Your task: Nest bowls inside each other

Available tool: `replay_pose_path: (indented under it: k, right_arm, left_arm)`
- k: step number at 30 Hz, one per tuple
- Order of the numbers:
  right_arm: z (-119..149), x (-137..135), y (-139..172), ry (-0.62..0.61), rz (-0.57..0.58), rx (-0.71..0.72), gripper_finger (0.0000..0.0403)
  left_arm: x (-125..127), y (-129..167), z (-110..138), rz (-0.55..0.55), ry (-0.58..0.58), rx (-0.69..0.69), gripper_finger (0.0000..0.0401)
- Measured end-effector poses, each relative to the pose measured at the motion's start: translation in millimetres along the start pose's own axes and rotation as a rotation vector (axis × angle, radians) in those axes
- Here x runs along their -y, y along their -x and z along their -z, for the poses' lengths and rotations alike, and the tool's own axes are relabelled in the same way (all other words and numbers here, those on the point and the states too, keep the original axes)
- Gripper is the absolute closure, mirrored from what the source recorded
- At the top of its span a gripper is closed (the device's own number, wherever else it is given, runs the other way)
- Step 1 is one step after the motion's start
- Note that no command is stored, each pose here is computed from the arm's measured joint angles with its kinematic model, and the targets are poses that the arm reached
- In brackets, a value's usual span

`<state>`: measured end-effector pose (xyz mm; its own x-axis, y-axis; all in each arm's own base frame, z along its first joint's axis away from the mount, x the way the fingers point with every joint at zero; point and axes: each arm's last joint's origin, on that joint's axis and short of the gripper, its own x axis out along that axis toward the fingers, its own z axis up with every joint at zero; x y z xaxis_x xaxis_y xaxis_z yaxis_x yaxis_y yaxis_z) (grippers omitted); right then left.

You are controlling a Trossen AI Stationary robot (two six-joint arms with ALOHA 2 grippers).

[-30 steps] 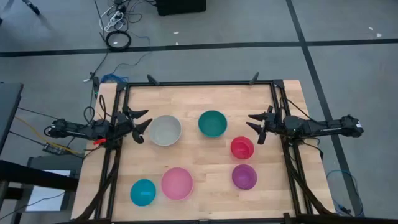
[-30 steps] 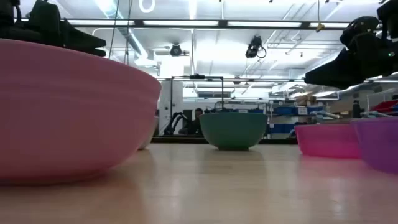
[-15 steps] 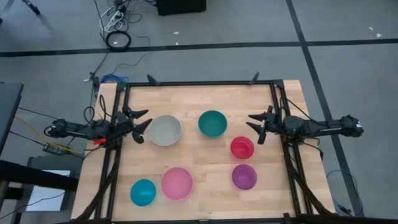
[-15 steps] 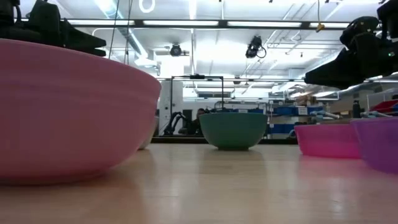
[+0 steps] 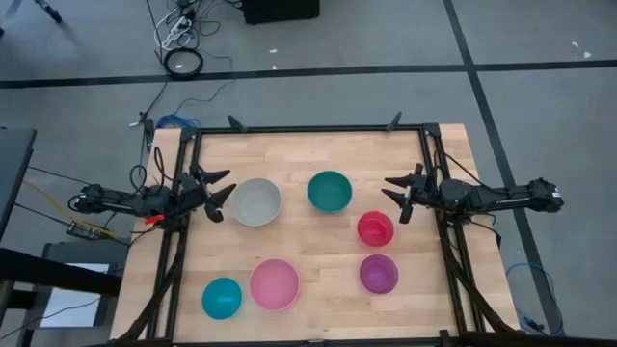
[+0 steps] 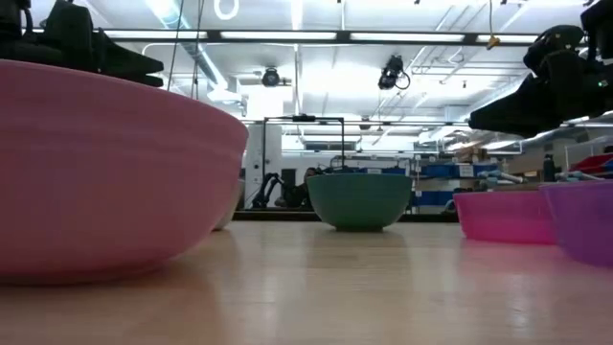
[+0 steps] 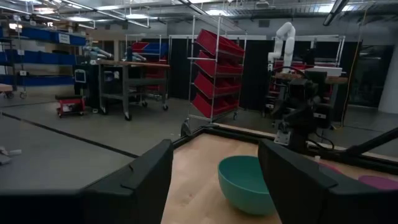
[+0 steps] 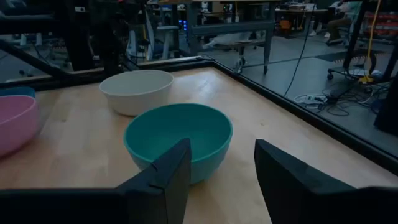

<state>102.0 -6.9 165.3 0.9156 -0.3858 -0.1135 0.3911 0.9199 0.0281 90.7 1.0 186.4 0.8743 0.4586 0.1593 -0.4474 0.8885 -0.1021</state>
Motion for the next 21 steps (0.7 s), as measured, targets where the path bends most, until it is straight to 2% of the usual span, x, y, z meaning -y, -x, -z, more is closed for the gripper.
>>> replay_pose_path:
  k: [4,9,10,12,14,17,21]
  right_arm:
    - [-7,0,0,-0.054,-0.007,0.068,0.0237]
    - [-22,-1,2,-0.342,-0.057,0.209,0.0237]
    - [-26,-1,3,-0.383,-0.069,0.245,0.0237]
    - [-34,-2,6,-0.394,-0.128,0.316,0.0237]
    - [-42,-4,8,-0.350,-0.221,0.379,0.0237]
    - [-57,-7,8,-0.300,-0.261,0.366,0.0237]
    - [-88,-14,-2,-0.253,-0.202,0.195,0.0237]
  left_arm:
    - [0,0,0,-0.001,0.000,0.000,0.0156]
    - [0,0,0,0.000,0.032,0.003,0.0156]
    - [0,0,-1,0.006,0.108,0.012,0.0156]
    - [1,0,-6,0.035,0.333,0.047,0.0156]
    - [0,0,-10,0.042,0.419,0.085,0.0156]
    - [2,0,-15,0.083,0.352,0.049,0.0156]
    - [2,-1,-43,0.049,0.207,-0.063,0.0156]
